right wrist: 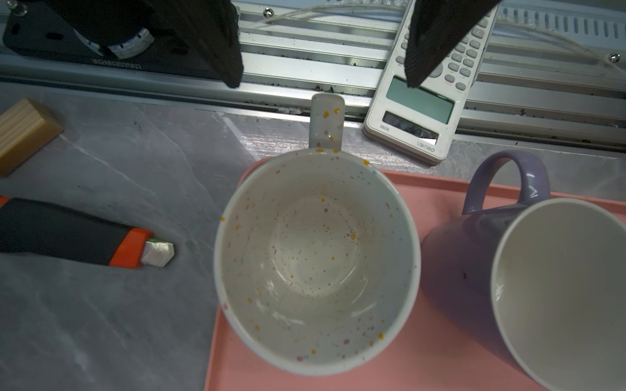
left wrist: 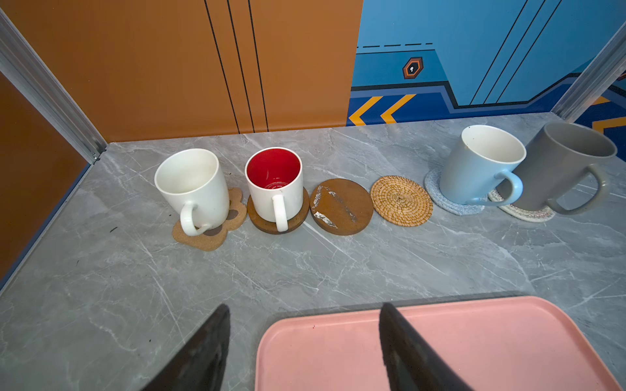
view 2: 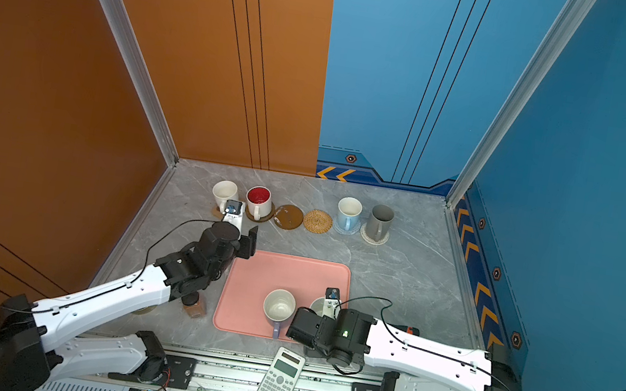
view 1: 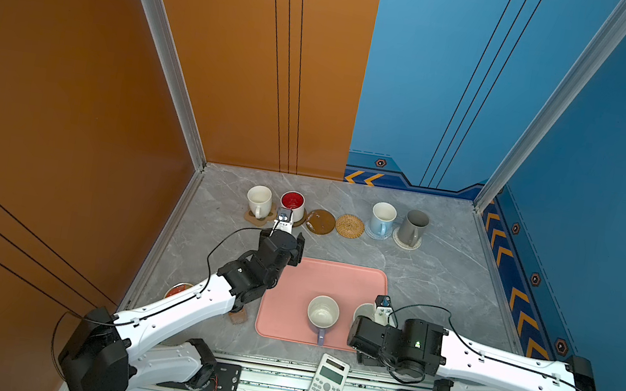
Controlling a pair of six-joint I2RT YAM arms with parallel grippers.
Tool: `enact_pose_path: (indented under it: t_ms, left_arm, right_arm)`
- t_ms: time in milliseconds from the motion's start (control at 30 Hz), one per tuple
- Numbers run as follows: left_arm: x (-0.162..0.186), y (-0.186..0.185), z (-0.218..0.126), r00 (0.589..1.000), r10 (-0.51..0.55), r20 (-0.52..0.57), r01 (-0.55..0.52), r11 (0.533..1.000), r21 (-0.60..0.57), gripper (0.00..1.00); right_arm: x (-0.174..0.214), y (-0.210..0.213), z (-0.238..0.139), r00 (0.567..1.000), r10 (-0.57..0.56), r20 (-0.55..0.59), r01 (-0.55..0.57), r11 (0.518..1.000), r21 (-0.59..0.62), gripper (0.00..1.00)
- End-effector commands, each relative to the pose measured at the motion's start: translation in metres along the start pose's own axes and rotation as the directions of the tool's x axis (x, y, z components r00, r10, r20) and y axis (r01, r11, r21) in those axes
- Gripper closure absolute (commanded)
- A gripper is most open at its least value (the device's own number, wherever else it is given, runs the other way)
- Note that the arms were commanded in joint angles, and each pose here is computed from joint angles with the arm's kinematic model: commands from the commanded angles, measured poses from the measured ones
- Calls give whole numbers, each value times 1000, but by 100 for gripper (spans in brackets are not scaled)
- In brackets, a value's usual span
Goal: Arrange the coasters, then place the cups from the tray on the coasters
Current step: 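Move the right gripper over the white speckled mug on the tray, then lower the right gripper into the speckled mug and grip its rim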
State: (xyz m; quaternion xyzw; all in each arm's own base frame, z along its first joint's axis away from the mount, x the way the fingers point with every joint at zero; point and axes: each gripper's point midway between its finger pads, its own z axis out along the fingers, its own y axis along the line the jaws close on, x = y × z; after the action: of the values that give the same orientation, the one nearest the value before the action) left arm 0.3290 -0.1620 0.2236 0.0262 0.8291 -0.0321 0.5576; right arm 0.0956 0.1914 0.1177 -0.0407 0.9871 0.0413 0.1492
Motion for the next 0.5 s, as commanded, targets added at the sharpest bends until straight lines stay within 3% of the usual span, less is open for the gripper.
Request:
enact_pose_path:
  t_ms: [0, 267, 467]
  left_arm:
    - [-2, 7, -4, 1000, -1, 23, 2, 1000, -28, 30]
    - [-4, 7, -5, 999, -20, 39, 21, 1000, -16, 29]
    - [-4, 8, -4, 999, -28, 41, 29, 999, -27, 29]
  right_arm:
    - [1, 6, 9, 999, 35, -6, -35, 999, -25, 33]
    - [0, -1, 22, 999, 46, -29, -46, 999, 4, 48]
    - [-1, -3, 29, 997, 64, -39, -64, 998, -4, 51]
